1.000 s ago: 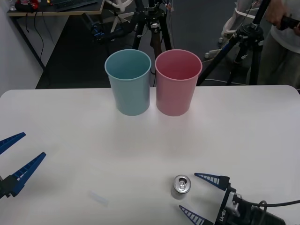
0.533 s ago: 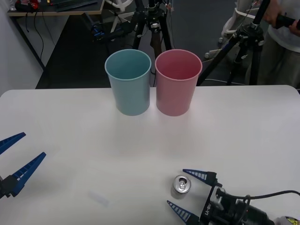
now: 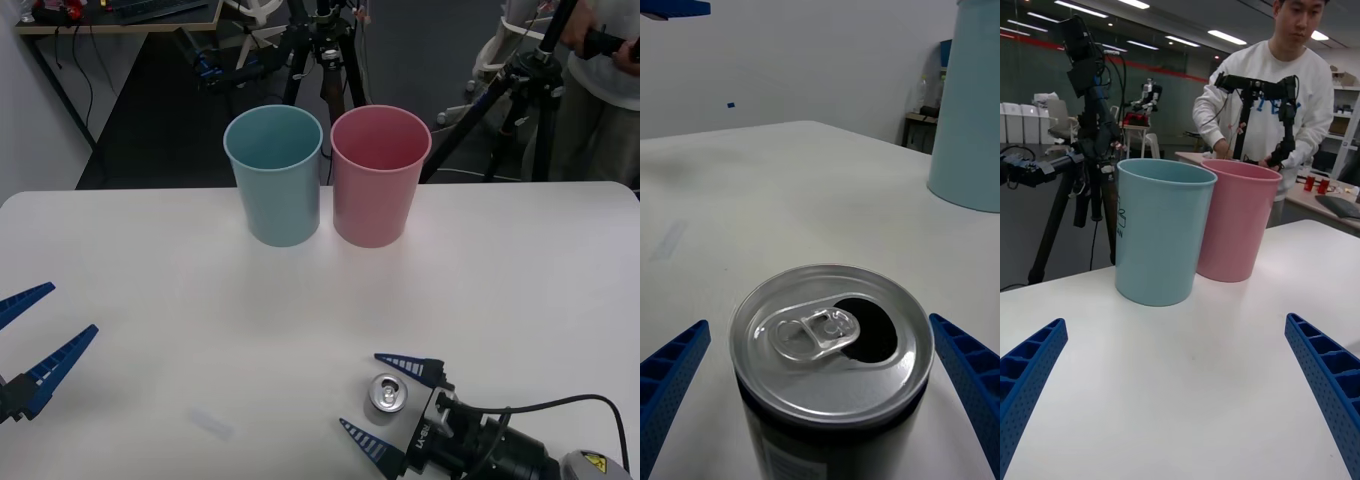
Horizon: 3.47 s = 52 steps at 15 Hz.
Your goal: Grasp the object on the table and drop it into the matching bin: aluminum can to the light blue bin, PET bottle to the pink bin.
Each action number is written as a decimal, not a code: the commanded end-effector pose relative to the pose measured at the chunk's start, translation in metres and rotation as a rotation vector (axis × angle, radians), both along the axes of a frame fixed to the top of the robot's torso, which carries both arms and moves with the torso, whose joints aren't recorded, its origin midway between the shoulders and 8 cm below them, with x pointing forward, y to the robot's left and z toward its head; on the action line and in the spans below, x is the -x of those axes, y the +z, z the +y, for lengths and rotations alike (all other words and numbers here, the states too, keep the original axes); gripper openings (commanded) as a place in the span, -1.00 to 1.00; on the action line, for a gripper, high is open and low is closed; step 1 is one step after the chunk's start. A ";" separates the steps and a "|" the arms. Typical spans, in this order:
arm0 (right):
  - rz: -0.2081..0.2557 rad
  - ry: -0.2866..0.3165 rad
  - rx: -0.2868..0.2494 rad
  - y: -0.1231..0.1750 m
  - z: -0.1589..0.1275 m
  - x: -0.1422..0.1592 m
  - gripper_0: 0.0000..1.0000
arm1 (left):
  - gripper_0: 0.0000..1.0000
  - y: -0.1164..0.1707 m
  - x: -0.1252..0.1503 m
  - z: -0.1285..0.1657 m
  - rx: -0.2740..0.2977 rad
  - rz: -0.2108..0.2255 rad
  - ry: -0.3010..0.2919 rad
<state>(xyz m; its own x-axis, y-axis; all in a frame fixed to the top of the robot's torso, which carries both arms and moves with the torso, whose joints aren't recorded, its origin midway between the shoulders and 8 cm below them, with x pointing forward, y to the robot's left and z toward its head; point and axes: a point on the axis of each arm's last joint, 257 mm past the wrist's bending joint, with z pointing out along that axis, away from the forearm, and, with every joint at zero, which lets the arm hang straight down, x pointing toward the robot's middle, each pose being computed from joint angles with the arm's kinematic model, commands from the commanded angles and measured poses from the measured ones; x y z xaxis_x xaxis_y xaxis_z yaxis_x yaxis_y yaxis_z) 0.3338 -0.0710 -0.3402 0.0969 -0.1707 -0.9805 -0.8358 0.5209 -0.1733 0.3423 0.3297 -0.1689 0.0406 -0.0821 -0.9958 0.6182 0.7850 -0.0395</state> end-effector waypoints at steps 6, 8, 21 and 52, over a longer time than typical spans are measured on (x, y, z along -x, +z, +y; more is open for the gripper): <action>-0.003 0.005 0.000 0.000 0.002 0.001 -1.00 | 1.00 0.000 0.000 0.000 0.000 0.000 0.000; -0.005 0.007 0.002 0.000 0.003 0.002 -1.00 | 1.00 0.000 0.000 0.000 0.000 0.000 0.000; -0.047 0.025 -0.057 0.048 -0.001 0.011 -1.00 | 1.00 0.000 0.000 0.000 0.000 0.000 0.000; -0.184 -0.292 -0.391 0.344 0.071 -0.187 -1.00 | 1.00 0.000 0.000 0.000 0.000 0.000 0.000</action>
<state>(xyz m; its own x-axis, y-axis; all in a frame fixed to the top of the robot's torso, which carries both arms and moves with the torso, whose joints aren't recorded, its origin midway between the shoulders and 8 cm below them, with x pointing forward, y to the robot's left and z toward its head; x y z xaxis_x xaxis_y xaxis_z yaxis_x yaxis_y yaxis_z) 0.5146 -0.0058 0.0006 0.2773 0.1566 -0.9479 -0.6207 0.7823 -0.0523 0.3423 0.3297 -0.1689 0.0407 -0.0820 -0.9958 0.6182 0.7851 -0.0394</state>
